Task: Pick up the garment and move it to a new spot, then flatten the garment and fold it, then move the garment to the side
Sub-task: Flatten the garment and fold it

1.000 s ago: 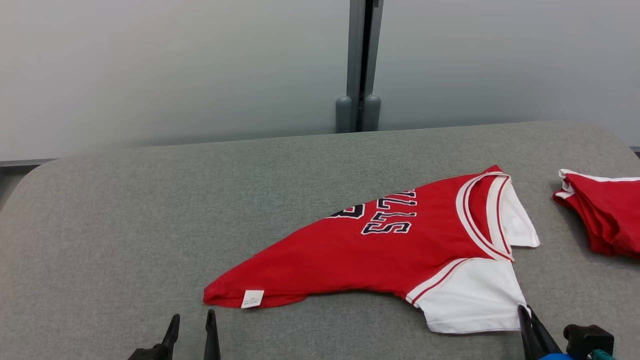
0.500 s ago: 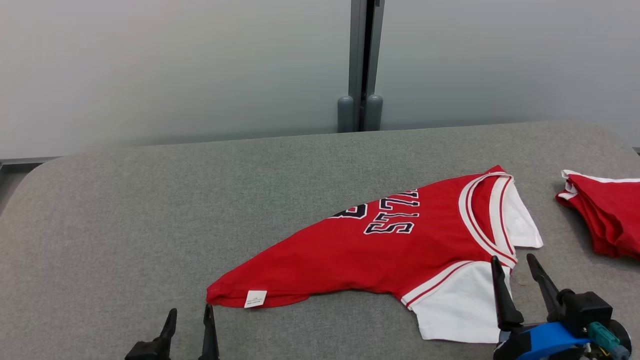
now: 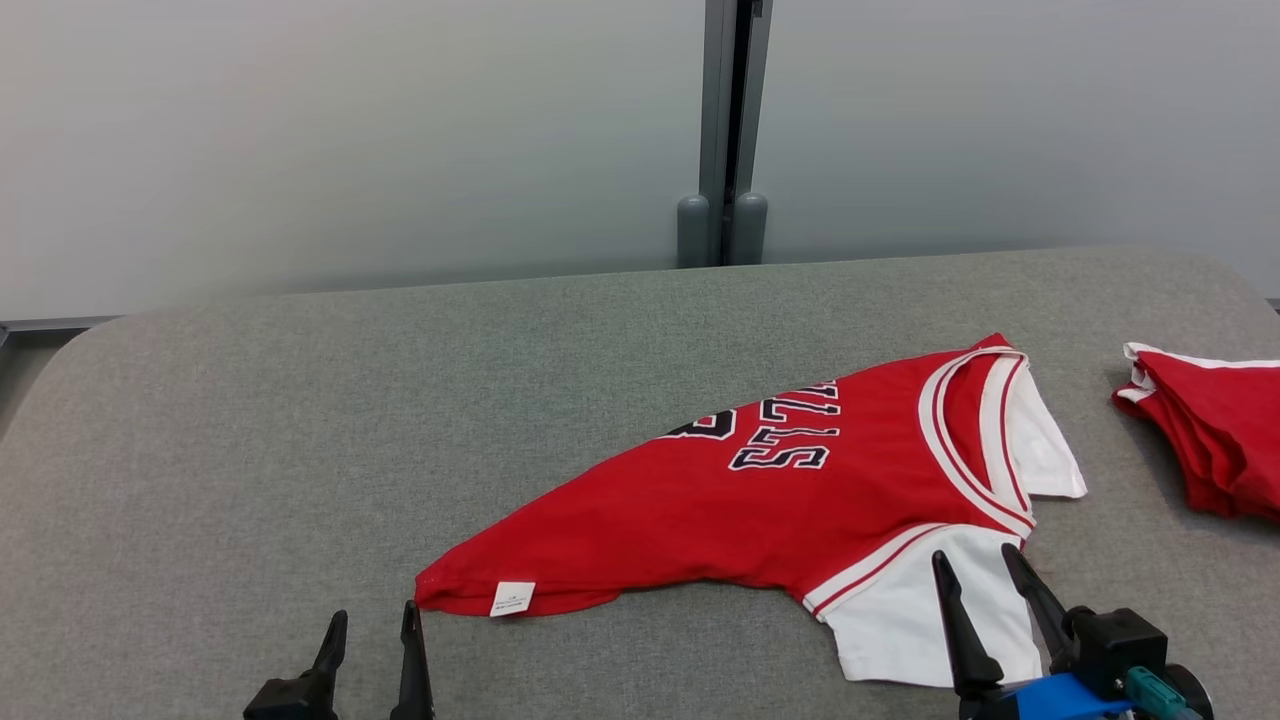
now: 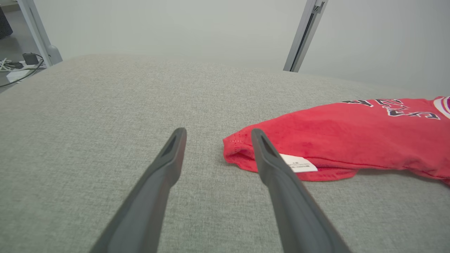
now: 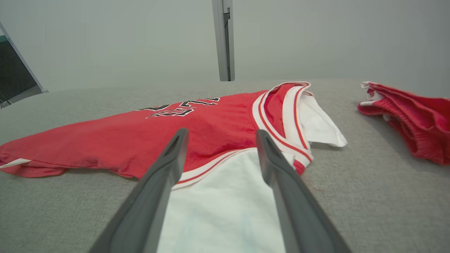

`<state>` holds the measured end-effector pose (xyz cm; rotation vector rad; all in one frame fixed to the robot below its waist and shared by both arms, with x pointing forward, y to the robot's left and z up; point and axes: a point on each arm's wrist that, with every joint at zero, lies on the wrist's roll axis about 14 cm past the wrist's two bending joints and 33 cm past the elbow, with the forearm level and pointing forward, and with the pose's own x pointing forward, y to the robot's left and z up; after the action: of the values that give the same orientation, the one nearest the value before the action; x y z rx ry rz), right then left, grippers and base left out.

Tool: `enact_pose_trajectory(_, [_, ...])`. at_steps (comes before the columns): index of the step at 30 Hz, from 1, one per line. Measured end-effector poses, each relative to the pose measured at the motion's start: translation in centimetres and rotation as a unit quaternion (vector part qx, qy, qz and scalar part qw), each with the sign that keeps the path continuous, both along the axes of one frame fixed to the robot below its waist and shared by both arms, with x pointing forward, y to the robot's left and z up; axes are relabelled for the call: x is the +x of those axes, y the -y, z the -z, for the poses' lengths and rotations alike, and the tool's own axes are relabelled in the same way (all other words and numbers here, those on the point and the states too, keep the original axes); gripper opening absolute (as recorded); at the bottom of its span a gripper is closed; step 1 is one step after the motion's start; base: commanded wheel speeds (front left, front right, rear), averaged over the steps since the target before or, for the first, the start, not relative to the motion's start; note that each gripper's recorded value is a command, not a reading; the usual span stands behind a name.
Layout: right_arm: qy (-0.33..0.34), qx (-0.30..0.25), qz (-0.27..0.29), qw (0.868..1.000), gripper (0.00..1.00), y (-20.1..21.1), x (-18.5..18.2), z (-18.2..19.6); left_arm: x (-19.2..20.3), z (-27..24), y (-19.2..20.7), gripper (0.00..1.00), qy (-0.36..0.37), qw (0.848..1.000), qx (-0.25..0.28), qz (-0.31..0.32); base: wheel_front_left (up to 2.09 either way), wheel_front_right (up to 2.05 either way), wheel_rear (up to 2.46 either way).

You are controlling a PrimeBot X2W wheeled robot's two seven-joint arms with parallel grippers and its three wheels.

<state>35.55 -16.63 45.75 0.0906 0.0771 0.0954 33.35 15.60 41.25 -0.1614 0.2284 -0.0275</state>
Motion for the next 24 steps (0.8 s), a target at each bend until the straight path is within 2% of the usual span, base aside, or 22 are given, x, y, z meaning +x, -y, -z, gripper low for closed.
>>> enact_pose_trajectory(8, [-0.014, 0.0, -0.002, 1.0, 1.0, -0.1, 0.0, 0.9, 0.3, 0.4, 1.0, 1.0, -0.008, 0.999, -0.037, 0.012, 0.0, 0.0, 0.0])
enact_pose_trajectory(14, [-0.038, 0.0, -0.006, 0.999, 1.0, -0.4, 0.5, 2.4, 2.7, 1.0, 1.6, 1.0, -0.019, 0.998, -0.05, 0.017, 0.0, 0.0, 0.0])
enact_pose_trajectory(24, [-0.055, -0.001, -0.005, 0.998, 1.0, -0.3, 1.4, 3.6, 3.7, 4.1, 2.2, 1.0, -0.072, 0.993, -0.089, 0.017, 0.0, 0.0, 0.0])
